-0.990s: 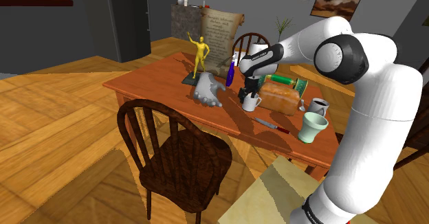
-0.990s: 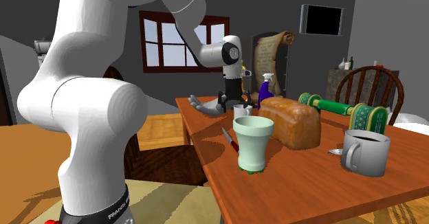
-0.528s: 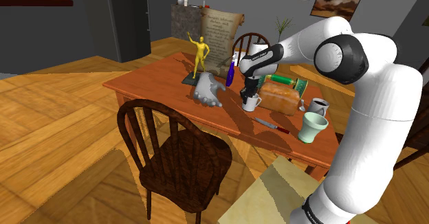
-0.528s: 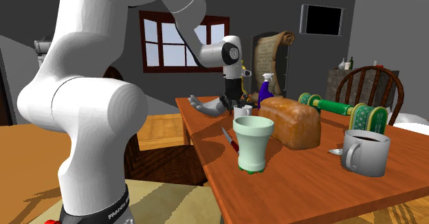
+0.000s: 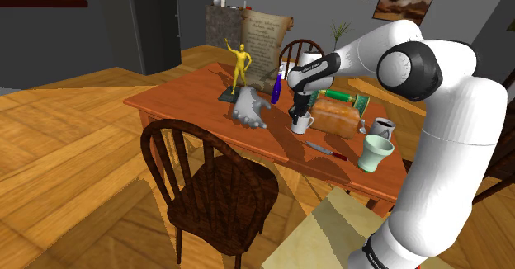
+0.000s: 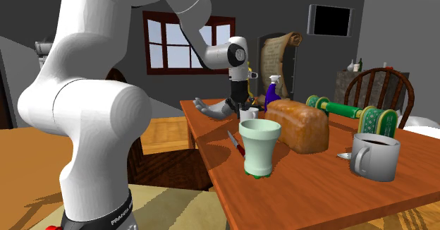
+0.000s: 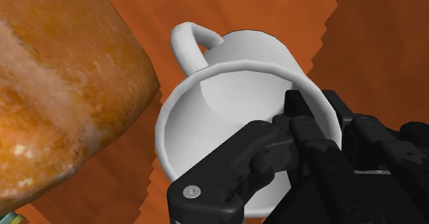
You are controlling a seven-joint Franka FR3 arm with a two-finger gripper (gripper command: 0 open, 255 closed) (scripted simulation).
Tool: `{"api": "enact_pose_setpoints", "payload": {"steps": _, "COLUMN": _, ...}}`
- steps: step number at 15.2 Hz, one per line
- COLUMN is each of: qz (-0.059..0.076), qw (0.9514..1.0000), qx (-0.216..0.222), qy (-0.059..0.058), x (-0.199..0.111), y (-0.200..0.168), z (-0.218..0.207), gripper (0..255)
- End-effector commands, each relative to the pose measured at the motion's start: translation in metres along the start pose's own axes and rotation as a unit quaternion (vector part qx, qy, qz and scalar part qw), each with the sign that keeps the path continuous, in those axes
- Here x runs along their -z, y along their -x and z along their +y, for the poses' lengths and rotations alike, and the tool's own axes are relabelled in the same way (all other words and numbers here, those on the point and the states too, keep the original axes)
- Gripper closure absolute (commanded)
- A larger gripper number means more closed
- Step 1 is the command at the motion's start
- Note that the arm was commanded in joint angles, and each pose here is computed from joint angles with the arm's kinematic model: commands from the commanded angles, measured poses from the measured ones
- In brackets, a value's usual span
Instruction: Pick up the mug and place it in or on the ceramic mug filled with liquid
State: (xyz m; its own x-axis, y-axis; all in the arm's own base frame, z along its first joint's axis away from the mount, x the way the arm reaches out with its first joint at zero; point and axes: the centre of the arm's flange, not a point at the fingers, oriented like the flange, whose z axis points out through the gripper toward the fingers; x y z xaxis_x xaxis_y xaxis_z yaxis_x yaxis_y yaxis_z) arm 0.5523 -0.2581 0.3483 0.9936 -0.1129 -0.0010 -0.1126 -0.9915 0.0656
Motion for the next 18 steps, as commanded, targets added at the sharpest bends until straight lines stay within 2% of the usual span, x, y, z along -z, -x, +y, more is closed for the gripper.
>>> {"api": "enact_pose_setpoints", "payload": {"steps": 1, "qz": 0.0, "qw": 1.0, "qx": 0.0, "qy": 0.0, "x": 0.005, "y": 0.0, "z": 0.0, "gripper": 255}}
{"api": "enact_pose_setpoints", "payload": {"steps": 18, "qz": 0.0, "qw": 1.0, "qx": 0.0, "qy": 0.0, "x": 0.095, "y": 0.0, "z": 0.006, "gripper": 255}}
